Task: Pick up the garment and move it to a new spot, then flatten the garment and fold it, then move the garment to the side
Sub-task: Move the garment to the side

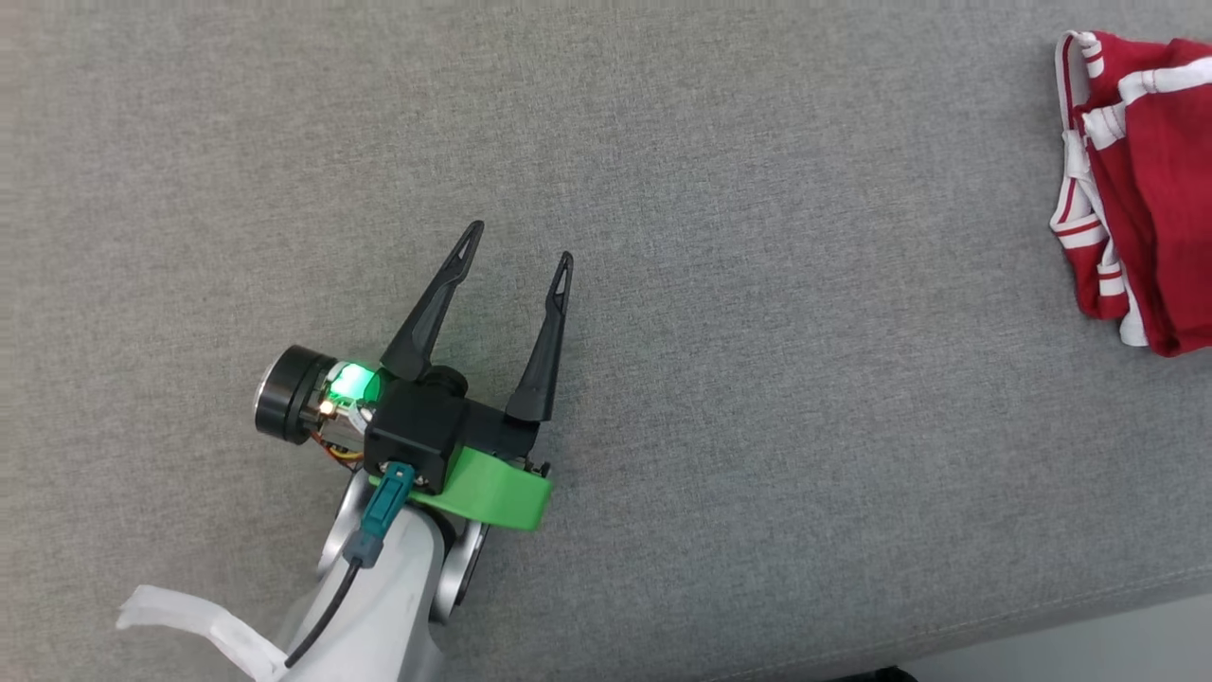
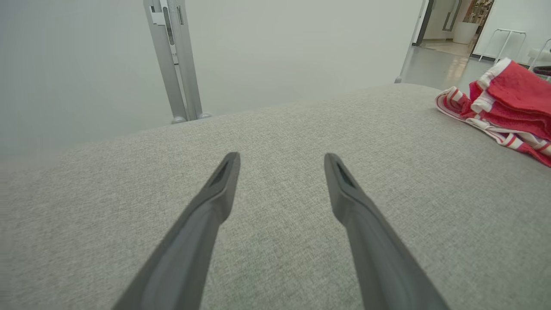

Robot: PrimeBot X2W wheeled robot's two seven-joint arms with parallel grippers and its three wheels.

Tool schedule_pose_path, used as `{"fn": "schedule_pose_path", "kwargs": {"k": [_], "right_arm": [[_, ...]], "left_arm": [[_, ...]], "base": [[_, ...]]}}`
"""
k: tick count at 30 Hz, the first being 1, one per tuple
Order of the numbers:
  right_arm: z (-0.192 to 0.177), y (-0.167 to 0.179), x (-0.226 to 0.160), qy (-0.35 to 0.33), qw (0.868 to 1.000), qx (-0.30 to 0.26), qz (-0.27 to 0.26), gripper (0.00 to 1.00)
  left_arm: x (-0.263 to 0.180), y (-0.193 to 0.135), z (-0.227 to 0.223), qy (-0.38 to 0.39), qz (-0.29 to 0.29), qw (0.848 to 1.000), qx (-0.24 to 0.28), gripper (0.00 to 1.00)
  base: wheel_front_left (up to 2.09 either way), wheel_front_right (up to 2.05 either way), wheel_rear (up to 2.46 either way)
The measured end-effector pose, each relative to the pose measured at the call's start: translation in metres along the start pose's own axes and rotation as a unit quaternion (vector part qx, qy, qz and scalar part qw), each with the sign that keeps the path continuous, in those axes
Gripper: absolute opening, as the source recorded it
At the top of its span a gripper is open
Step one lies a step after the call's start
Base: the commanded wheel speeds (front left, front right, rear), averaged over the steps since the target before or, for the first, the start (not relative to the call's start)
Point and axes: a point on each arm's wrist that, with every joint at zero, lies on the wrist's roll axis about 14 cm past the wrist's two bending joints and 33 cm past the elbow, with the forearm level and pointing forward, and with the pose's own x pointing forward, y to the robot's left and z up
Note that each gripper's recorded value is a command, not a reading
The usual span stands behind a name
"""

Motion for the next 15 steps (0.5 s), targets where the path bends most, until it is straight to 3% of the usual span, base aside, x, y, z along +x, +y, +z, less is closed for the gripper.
{"fn": "schedule_pose_path", "kwargs": {"k": [8, 15], "right_arm": [[0.079, 0.021, -0.018, -0.128, 0.990, 0.066, 0.003, 1.00], [0.147, 0.058, -0.056, -0.242, 0.952, 0.188, 0.028, 1.00]], "left_arm": [[-0.015, 0.001, 0.037, -0.033, 0.024, 0.999, 0.009, 1.00], [-0.039, 0.014, 0.072, -0.065, 0.070, 0.995, 0.015, 1.00]], "base": [[0.00, 0.00, 0.00], [0.00, 0.00, 0.00]]}}
